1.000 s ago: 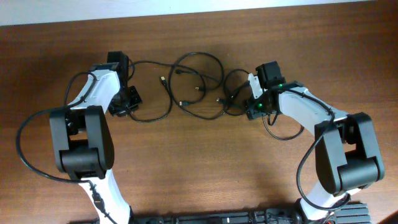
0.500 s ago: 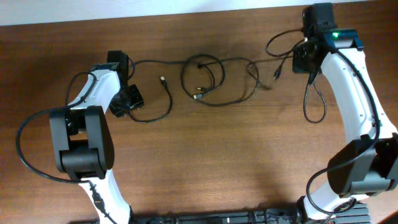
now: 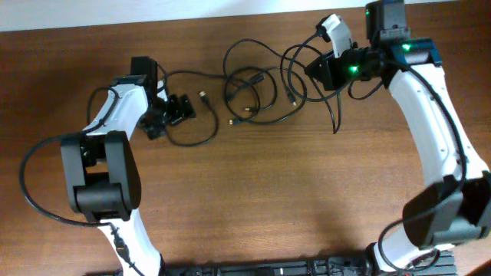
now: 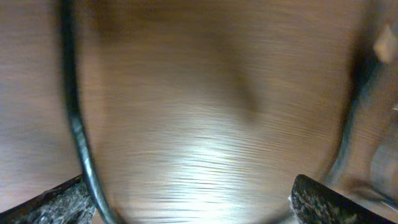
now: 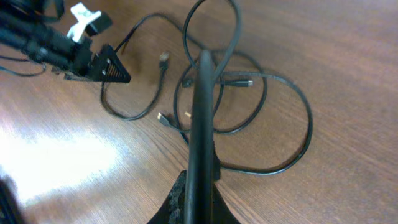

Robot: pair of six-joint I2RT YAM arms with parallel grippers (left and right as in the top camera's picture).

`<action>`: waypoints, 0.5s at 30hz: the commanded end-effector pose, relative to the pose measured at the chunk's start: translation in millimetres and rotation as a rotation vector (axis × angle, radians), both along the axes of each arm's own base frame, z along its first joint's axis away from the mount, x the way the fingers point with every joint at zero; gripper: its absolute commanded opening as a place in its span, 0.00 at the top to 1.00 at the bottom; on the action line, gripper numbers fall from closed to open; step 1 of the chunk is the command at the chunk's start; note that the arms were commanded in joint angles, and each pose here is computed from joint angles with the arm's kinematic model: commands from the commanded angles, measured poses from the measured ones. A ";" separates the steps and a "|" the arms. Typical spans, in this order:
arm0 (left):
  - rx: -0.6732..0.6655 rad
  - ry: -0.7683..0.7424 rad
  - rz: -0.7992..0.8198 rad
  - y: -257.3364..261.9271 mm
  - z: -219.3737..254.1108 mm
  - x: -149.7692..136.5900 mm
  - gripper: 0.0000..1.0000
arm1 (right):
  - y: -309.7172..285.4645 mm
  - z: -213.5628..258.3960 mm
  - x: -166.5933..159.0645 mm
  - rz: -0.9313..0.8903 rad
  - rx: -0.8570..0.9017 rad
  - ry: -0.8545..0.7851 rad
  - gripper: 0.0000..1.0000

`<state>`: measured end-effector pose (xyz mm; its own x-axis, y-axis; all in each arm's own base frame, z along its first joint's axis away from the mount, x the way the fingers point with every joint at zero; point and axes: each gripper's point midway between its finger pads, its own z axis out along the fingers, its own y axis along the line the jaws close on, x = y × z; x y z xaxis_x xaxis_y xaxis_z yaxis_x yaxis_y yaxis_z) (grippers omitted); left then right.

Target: Untangle cables

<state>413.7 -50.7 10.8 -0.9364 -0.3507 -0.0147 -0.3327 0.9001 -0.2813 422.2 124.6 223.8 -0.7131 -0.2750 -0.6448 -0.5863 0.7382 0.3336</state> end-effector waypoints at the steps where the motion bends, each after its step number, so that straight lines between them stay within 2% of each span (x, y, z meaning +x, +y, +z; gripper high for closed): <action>1: -0.306 -0.005 -0.147 -60.7 -0.2 1.2 0.01 | 9.1 -14.8 14.5 0.029 0.046 -0.002 0.96; 5: -0.267 -0.013 -0.206 -80.3 -3.6 -1.8 0.01 | 83.5 4.8 73.6 0.089 0.291 -0.189 0.96; 6: -0.247 -0.011 -0.219 -83.7 -5.3 -3.4 0.01 | 107.1 23.9 84.6 0.119 0.341 -0.296 0.96; 9: -0.171 -0.008 -0.246 -86.5 -11.5 -6.3 0.01 | 110.9 61.7 97.9 0.078 0.419 -0.401 0.96; 10: -0.147 -0.007 -0.250 -85.2 -13.1 -6.4 0.01 | 90.2 61.0 108.0 0.005 0.387 -0.404 0.96; 12: -0.083 -0.008 -0.245 -75.8 -17.4 -5.1 0.01 | -3.7 63.5 131.1 -0.274 0.232 -0.423 0.96; 15: -0.044 -0.010 -0.241 -69.6 -19.6 -3.8 0.01 | -138.9 102.5 103.7 -0.540 0.163 -0.425 0.96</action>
